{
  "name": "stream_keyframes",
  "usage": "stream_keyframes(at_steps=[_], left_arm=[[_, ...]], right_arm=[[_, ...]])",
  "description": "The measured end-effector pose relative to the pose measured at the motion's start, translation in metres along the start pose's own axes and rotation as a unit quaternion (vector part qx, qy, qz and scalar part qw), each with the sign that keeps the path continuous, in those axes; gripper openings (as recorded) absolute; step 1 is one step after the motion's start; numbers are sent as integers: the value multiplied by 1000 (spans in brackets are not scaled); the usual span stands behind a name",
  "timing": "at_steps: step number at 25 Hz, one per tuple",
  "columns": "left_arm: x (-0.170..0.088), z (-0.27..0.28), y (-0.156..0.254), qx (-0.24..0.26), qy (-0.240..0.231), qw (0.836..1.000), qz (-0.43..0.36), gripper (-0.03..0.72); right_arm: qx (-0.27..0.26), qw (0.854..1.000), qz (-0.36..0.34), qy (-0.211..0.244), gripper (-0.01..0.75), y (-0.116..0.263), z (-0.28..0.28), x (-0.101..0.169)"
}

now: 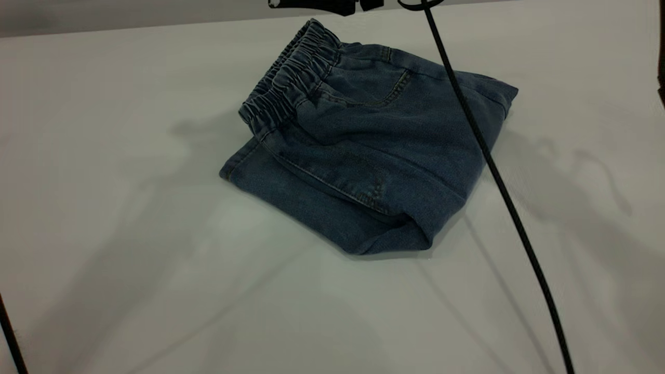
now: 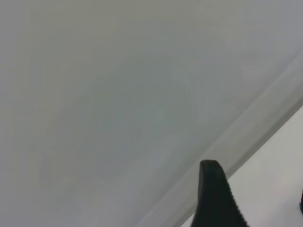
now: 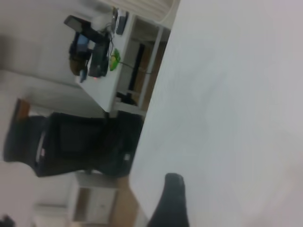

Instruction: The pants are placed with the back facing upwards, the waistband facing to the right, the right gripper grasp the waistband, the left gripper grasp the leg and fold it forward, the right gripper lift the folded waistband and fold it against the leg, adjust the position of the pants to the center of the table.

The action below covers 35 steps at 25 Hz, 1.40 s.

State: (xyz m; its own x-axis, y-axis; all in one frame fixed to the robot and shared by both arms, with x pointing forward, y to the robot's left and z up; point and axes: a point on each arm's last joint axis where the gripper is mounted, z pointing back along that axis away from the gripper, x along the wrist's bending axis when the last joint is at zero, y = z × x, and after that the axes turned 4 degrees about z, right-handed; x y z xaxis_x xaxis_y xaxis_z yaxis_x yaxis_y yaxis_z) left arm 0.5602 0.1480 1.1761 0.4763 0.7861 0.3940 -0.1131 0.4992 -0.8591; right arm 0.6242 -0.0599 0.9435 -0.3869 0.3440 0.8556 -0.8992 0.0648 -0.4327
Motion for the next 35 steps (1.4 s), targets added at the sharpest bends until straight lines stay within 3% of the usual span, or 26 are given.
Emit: stream_keyframes(at_steps=[3,8,12,15,17,21,25,30,35], left_arm=[[0,0,0,0,0,1000,0,384],[0,0,0,0,-1,1000,-4,358],[1,1,0,4,-5,1000,-16,347],[2,4,-1,2,-6,1000,-16,347],[4,9,-4,-3,-9,1000,-15,345],[6,18,-8,-12,-13,1000,-14,345],[6,19,-9,-13,-14,1000,-14,345],[6,19,-8,-10,-12,1000,-10,345],[6,19,-8,-9,-11,1000,-10,345]], right_arm=[[11,999,-34,22,556,1,2,0],[34,992,-52,112,542,-1,6,3],[82,975,-48,200,542,3,5,1],[125,955,-79,258,540,11,6,-1],[135,934,-120,309,540,16,10,-11],[83,899,-197,381,540,17,8,-37],[18,884,-254,392,540,9,-5,-50],[-45,884,-318,339,540,-7,-22,-46],[-24,862,-406,304,540,8,-38,-64]])
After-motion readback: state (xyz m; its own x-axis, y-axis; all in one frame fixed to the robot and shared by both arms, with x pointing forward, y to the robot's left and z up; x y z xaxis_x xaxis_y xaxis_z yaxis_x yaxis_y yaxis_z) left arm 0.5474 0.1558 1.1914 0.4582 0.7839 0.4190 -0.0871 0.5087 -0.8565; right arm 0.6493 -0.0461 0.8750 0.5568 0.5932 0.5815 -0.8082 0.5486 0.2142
